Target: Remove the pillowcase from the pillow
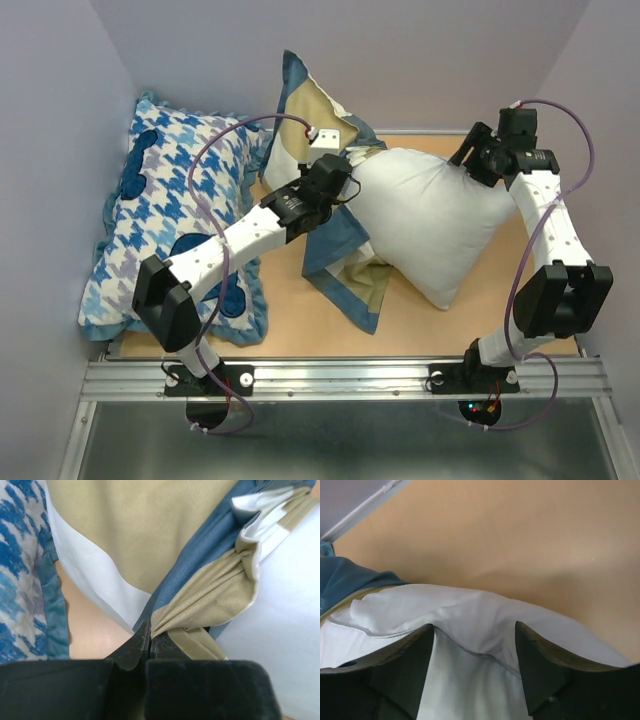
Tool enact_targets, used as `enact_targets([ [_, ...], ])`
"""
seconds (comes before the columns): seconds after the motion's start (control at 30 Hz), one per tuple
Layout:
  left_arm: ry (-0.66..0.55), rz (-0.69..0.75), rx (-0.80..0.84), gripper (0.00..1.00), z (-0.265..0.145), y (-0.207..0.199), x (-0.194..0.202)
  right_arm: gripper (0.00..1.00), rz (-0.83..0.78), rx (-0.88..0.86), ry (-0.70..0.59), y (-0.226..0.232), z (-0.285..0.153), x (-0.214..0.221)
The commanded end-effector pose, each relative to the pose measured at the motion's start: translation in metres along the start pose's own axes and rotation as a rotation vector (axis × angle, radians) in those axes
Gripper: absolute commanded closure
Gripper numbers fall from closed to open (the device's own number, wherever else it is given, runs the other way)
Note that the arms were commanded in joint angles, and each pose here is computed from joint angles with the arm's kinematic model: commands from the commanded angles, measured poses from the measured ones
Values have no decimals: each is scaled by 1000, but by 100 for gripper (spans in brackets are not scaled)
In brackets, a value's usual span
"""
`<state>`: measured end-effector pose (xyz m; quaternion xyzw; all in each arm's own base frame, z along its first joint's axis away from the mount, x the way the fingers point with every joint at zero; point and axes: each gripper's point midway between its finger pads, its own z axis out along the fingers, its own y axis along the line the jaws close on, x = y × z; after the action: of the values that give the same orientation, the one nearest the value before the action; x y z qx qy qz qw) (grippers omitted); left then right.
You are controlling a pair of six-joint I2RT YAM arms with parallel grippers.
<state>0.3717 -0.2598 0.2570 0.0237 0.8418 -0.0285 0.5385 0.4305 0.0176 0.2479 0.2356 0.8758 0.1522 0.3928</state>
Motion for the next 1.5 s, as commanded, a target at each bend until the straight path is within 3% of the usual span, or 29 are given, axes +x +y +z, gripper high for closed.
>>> enact_targets([
  [0.0,11,90,-100,100,11,13,-4,22,-125,62,-229,23,-23,-35],
  [0.1,40,96,-39,100,21,-9,2,12,-199,32,-265,57,-41,-28],
  [0.13,55,99,-23,100,26,-15,7,0,-226,13,-273,73,-50,-20],
  [0.3,60,83,6,100,37,-32,2,0,-328,-31,-269,104,-72,24],
  [0.43,64,83,29,100,42,-43,0,0,-350,9,-280,88,-85,51],
  [0.57,88,77,72,100,48,-55,7,0,-334,129,-397,64,-101,31],
  [0.67,110,68,86,100,50,-59,17,0,-311,34,-433,88,-124,14],
  [0.73,114,59,98,100,50,-60,20,0,-329,-89,-377,112,-128,21],
  [0.83,106,42,125,100,48,-64,18,0,-392,-91,-201,111,-95,72],
  [0.97,102,34,147,100,46,-68,15,0,-459,29,-85,76,-52,145],
  [1.13,99,22,158,100,42,-67,15,0,-472,69,-24,51,-12,207],
  [1.33,105,2,200,100,34,-72,15,1,-509,213,3,18,40,237],
  [1.37,102,-3,214,100,31,-74,14,6,-506,230,7,14,44,237],
  [1.4,98,-8,232,100,28,-74,12,18,-495,224,12,14,49,236],
  [1.43,84,-15,241,100,25,-74,10,40,-472,229,13,11,54,225],
  [1.47,74,-12,232,99,24,-70,8,86,-458,203,31,13,54,224],
])
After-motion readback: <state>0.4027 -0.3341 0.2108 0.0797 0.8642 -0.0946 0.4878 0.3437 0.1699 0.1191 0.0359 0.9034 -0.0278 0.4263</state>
